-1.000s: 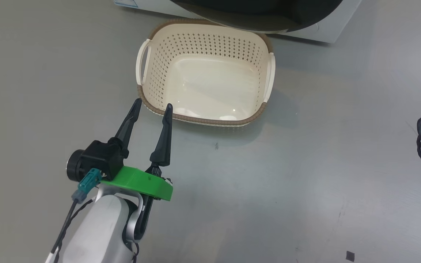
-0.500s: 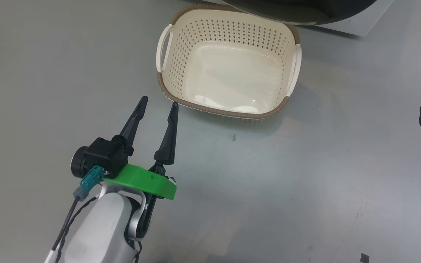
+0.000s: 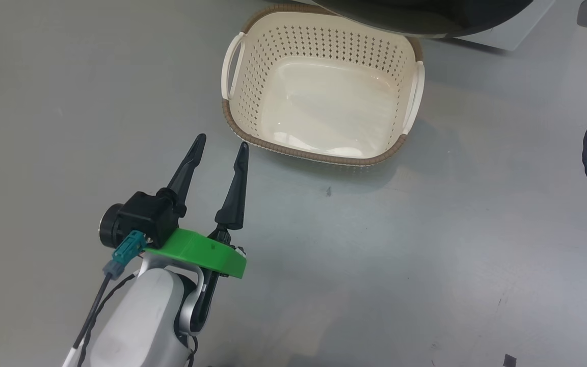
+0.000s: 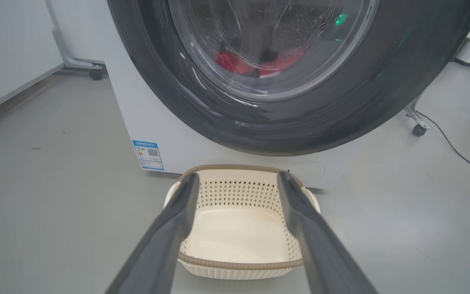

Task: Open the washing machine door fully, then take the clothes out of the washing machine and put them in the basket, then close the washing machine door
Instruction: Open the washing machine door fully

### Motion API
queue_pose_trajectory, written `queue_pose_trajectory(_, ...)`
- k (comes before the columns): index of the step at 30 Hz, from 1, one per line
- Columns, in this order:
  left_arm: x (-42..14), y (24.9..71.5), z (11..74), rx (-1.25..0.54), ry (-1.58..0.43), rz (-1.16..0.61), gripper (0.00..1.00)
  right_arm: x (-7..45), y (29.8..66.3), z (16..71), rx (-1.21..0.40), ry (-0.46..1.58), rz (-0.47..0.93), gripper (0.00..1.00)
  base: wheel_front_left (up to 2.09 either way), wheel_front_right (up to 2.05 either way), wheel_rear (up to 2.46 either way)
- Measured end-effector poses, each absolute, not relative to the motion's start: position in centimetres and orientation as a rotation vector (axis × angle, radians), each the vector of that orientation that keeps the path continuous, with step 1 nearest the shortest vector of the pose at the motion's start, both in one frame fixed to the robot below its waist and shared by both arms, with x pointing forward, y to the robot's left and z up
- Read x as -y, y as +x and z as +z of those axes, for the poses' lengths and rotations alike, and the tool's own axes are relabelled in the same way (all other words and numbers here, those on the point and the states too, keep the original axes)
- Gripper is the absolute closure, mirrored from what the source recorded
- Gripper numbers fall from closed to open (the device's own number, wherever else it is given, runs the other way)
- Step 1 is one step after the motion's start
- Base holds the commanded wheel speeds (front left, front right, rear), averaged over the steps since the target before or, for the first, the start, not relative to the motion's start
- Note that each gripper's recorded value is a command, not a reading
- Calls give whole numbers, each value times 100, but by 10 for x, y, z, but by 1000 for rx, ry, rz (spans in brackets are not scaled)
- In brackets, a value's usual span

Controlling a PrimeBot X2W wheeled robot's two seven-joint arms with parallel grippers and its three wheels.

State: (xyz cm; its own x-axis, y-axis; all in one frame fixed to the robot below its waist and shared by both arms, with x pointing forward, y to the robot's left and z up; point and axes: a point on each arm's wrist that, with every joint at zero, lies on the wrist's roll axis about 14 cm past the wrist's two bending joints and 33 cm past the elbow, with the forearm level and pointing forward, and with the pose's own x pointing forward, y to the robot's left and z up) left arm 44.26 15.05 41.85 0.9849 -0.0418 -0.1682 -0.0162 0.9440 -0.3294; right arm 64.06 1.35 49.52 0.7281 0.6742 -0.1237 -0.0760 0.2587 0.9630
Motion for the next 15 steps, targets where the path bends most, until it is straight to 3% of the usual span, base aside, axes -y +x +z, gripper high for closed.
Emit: queue_pose_trajectory(15, -150, 443, 422, -168, -333, -14, 0, -27, 622, 489, -711, 1231, 609, 100, 0, 0, 0)
